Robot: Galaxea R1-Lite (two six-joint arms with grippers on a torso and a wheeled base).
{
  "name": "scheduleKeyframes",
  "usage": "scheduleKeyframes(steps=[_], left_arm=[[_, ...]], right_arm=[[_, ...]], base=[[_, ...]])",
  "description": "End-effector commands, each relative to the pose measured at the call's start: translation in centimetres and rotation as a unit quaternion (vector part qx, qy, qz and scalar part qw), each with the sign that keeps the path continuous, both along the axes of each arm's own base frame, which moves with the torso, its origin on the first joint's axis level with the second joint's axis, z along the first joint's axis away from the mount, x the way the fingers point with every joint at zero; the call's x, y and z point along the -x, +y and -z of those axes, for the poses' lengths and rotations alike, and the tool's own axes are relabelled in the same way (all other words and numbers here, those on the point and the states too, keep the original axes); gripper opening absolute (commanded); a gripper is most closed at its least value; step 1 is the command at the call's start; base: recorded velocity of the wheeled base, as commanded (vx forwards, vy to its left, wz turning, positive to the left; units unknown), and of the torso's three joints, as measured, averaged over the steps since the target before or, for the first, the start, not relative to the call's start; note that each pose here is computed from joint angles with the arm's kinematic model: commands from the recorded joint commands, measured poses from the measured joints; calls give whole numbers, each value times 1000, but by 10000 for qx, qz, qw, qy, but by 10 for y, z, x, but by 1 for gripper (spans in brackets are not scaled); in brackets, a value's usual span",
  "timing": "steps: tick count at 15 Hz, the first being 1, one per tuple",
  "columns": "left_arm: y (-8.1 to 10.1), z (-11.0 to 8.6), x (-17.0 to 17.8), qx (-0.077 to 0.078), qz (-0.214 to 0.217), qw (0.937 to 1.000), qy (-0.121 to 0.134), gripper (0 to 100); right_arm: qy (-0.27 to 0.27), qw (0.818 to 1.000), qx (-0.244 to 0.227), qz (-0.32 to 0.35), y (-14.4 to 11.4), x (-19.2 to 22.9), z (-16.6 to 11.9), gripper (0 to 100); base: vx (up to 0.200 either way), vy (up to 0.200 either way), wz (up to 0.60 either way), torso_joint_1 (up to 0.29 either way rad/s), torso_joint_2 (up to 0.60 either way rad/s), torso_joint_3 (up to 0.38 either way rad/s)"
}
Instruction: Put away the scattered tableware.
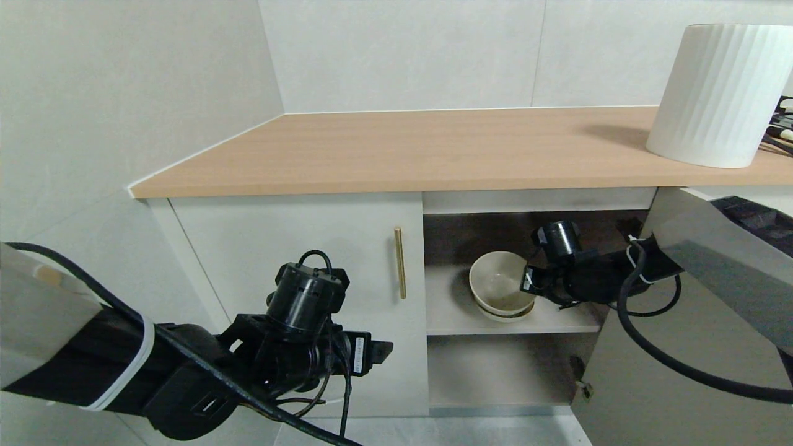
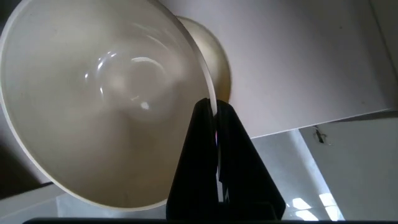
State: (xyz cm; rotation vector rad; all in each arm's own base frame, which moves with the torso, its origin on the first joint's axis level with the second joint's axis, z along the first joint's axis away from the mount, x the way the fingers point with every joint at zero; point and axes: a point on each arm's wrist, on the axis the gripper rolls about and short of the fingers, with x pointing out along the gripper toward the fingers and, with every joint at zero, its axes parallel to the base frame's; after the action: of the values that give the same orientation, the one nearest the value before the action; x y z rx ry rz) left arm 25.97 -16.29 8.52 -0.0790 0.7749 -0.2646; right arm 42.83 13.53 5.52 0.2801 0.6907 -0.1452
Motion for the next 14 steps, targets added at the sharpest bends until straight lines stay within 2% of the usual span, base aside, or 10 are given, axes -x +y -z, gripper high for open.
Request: scheduleKeyframes(steps=[1, 9, 10, 14], left_arm=[[0, 1, 0, -11, -1, 10000, 15, 100], [0, 1, 0, -2, -7, 10000, 10, 100], [0, 1, 0, -11, -1, 10000, 15, 100], [0, 1, 0, -11, -1, 10000, 15, 100]], right_arm=[[27, 10000, 13, 37, -3, -3, 4, 0], [56, 9999, 140, 25, -4, -4, 8, 0], [63, 9999, 143, 25, -4, -3, 8, 100], [56, 9999, 134, 30, -4, -4, 8, 100]], base=[[0, 0, 0, 0, 0, 0], [0, 0, 0, 0, 0, 0], [0, 0, 0, 0, 0, 0], [0, 0, 0, 0, 0, 0]])
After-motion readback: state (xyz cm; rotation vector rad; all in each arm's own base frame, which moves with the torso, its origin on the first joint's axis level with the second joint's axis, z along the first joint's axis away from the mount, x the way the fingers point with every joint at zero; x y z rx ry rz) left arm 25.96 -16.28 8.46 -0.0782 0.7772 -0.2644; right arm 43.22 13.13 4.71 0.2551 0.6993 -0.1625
